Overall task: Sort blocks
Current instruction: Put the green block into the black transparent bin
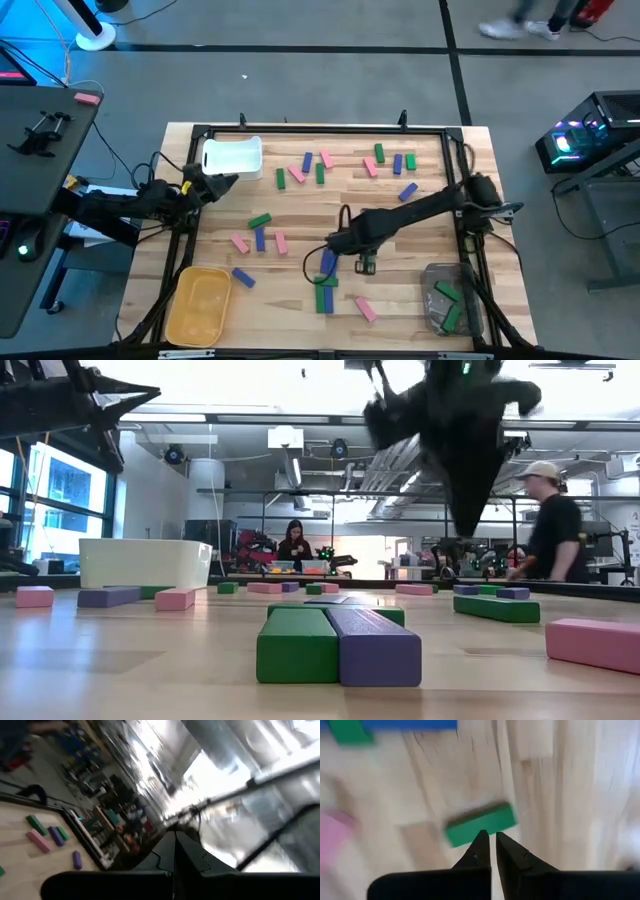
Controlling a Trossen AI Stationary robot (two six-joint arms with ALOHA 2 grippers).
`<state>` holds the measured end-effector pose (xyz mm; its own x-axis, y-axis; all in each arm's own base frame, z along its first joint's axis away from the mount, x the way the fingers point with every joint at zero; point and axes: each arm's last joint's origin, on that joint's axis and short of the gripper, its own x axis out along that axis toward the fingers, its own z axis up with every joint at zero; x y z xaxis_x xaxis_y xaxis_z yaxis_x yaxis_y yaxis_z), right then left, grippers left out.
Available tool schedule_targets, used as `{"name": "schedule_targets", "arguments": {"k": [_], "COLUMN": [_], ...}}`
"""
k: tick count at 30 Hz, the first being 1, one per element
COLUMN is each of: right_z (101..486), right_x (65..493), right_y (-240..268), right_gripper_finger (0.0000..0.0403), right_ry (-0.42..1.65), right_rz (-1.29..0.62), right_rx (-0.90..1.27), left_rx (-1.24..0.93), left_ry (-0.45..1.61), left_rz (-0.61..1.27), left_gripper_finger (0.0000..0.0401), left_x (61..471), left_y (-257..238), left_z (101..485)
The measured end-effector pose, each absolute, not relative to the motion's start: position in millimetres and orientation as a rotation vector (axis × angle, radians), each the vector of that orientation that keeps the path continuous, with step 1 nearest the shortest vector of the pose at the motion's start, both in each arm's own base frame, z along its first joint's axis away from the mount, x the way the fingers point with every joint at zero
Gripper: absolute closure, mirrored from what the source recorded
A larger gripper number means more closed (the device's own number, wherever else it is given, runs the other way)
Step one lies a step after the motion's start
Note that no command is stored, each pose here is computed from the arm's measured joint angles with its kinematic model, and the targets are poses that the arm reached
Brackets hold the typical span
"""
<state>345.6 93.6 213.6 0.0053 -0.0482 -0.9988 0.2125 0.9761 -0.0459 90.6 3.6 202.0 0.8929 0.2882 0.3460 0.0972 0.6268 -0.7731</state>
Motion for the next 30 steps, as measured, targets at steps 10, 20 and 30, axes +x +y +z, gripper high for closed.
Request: {"name": "schedule_targets", "arguments": {"k": [10, 20, 30], "right_z": [219.8, 192.8, 168.8], "right_x": [325.2, 323.9, 322.0], "right_y": [122.8, 101.6, 77.6], "right_gripper_finger": [0.0392, 0.0217, 0.0157], "right_ry": [1.417, 1.433, 1.410], "right_rz": [-0.472, -0.623, -0.713], "right_rx": [0.563, 0.811, 0.885], "left_rx": [-0.529, -0.233, -0.256], "left_ry": [-0.102, 0.397, 0.485], "left_rz": [0.088, 0.181, 0.198], "left_gripper_finger": [0.0309, 0.0163, 0.0148], "left_x": [115.5, 161.6, 184.5], "left_y": [-3.1, -6.0, -7.7], "left_z": [250.6, 311.5, 305.5]}}
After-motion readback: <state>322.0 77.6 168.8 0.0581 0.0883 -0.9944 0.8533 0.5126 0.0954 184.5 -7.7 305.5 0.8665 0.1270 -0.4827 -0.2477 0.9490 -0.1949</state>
